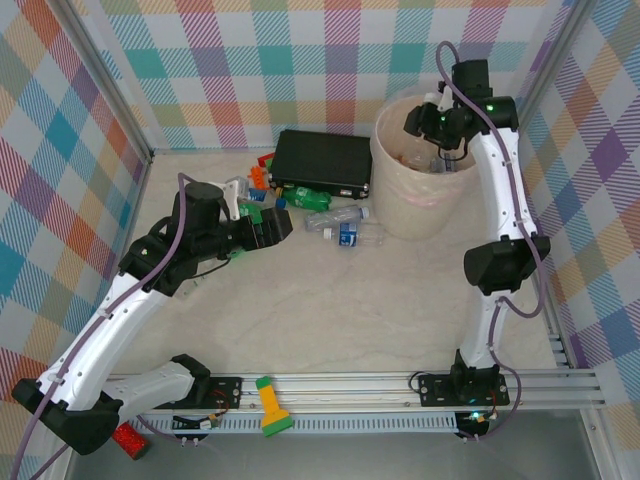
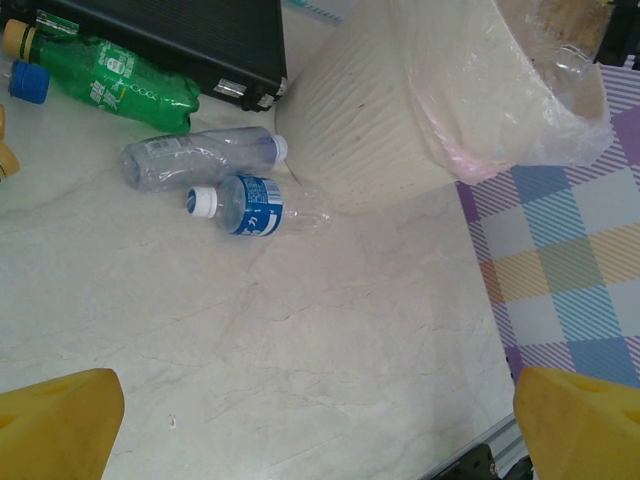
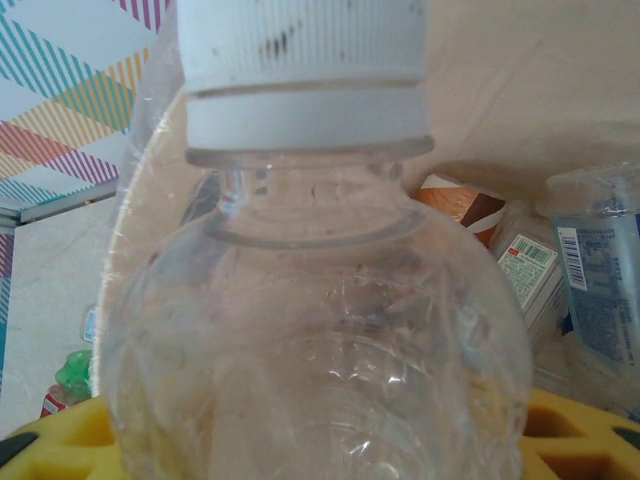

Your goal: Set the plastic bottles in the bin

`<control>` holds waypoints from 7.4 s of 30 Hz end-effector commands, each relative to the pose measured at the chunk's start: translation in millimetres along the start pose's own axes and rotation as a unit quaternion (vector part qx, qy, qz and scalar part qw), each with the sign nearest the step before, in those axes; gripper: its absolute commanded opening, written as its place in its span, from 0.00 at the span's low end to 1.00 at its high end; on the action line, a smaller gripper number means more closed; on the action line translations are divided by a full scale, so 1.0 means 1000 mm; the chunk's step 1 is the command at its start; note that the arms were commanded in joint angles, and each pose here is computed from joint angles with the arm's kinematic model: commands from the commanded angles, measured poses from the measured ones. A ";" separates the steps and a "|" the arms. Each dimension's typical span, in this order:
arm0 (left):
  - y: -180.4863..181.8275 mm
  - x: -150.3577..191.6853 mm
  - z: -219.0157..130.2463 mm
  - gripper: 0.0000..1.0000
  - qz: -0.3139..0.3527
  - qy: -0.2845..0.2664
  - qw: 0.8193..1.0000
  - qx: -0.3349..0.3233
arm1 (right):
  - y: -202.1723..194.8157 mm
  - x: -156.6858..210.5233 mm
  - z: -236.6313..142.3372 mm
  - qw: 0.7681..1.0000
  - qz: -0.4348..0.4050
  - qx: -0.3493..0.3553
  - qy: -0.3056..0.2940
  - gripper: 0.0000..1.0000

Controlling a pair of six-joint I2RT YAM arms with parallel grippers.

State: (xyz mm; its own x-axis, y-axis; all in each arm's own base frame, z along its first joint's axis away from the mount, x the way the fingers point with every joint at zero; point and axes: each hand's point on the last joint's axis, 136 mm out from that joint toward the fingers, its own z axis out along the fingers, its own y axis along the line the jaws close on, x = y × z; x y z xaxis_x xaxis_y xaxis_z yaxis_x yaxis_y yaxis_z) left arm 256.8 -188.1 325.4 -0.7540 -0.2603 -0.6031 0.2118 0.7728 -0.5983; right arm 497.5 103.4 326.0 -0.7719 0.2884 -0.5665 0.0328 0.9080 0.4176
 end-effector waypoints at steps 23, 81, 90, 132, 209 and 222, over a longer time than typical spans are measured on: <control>0.016 0.001 0.004 1.00 0.001 0.005 0.999 -0.039 | 0.010 -0.012 -0.025 0.999 -0.019 -0.010 -0.031 0.99; 0.381 -0.013 0.024 1.00 -0.212 0.025 0.860 -0.464 | 0.157 0.138 -0.098 0.970 -0.154 -0.190 0.015 0.99; 0.363 0.017 0.042 1.00 -0.247 0.047 0.887 -0.387 | 0.147 0.144 -0.100 0.971 -0.151 -0.183 0.009 0.99; 0.309 0.139 0.048 0.87 -0.239 0.147 0.852 -0.443 | 0.146 0.158 -0.091 0.972 -0.134 -0.193 0.024 0.99; -0.046 -0.001 0.049 0.77 0.052 0.019 0.997 0.053 | 0.257 0.204 -0.047 0.916 -0.052 -0.370 0.144 0.50; -0.032 -0.023 0.004 0.99 0.063 -0.044 0.997 0.006 | 0.196 0.156 -0.058 0.954 -0.056 -0.278 0.098 0.51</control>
State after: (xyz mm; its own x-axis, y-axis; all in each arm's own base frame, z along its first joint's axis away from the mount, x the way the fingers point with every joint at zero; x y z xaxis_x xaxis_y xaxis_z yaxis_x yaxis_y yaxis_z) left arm 274.4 -226.9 327.7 -0.7261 -0.1846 -0.6624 0.2996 0.7821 -0.5464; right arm 346.4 337.6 329.9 -0.8979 0.0663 -0.4351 -0.3199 0.5805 0.7488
